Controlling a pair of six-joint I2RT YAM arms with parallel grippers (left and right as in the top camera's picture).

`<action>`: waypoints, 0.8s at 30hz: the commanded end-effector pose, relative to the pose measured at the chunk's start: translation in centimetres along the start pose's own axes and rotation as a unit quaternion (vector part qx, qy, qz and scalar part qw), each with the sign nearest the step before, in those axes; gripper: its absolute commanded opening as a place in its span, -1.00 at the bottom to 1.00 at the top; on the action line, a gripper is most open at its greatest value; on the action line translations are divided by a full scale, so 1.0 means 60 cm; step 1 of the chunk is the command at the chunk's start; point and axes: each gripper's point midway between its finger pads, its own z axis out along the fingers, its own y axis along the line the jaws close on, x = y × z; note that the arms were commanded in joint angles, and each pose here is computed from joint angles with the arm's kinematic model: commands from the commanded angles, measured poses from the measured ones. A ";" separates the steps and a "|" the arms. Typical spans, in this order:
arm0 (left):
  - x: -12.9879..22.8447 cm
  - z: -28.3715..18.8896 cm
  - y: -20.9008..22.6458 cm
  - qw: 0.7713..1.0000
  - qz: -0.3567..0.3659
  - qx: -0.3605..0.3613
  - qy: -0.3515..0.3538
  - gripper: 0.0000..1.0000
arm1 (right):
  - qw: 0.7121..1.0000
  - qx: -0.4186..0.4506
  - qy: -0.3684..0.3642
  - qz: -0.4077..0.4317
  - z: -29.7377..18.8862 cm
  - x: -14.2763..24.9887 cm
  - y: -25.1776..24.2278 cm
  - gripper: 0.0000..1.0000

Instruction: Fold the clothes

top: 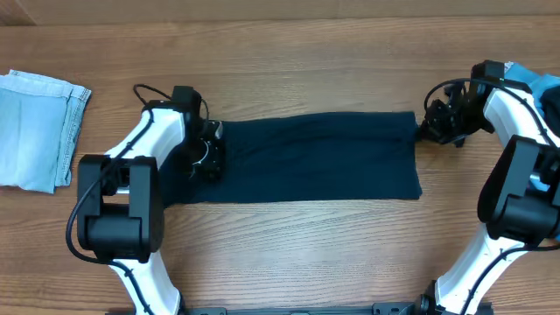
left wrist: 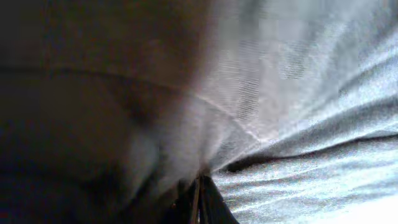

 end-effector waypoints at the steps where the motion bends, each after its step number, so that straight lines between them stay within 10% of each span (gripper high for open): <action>1: 0.027 0.021 0.066 0.997 -0.043 -0.052 0.028 -0.92 | 0.997 0.045 -0.031 0.055 -0.054 -0.008 -0.042 -0.79; 6: 0.022 0.021 0.062 0.998 -0.047 -0.039 0.022 -0.92 | 0.996 0.042 -0.010 0.077 -0.069 0.014 -0.054 -0.07; 17: -0.028 0.004 0.019 0.998 -0.034 0.033 -0.028 -0.85 | 0.992 -0.125 -0.026 -0.026 -0.074 -0.007 0.051 -0.16; 24: -0.137 -0.132 -0.038 0.987 0.013 0.079 -0.140 -0.23 | 0.983 -0.142 -0.020 -0.118 -0.054 0.010 0.113 -0.15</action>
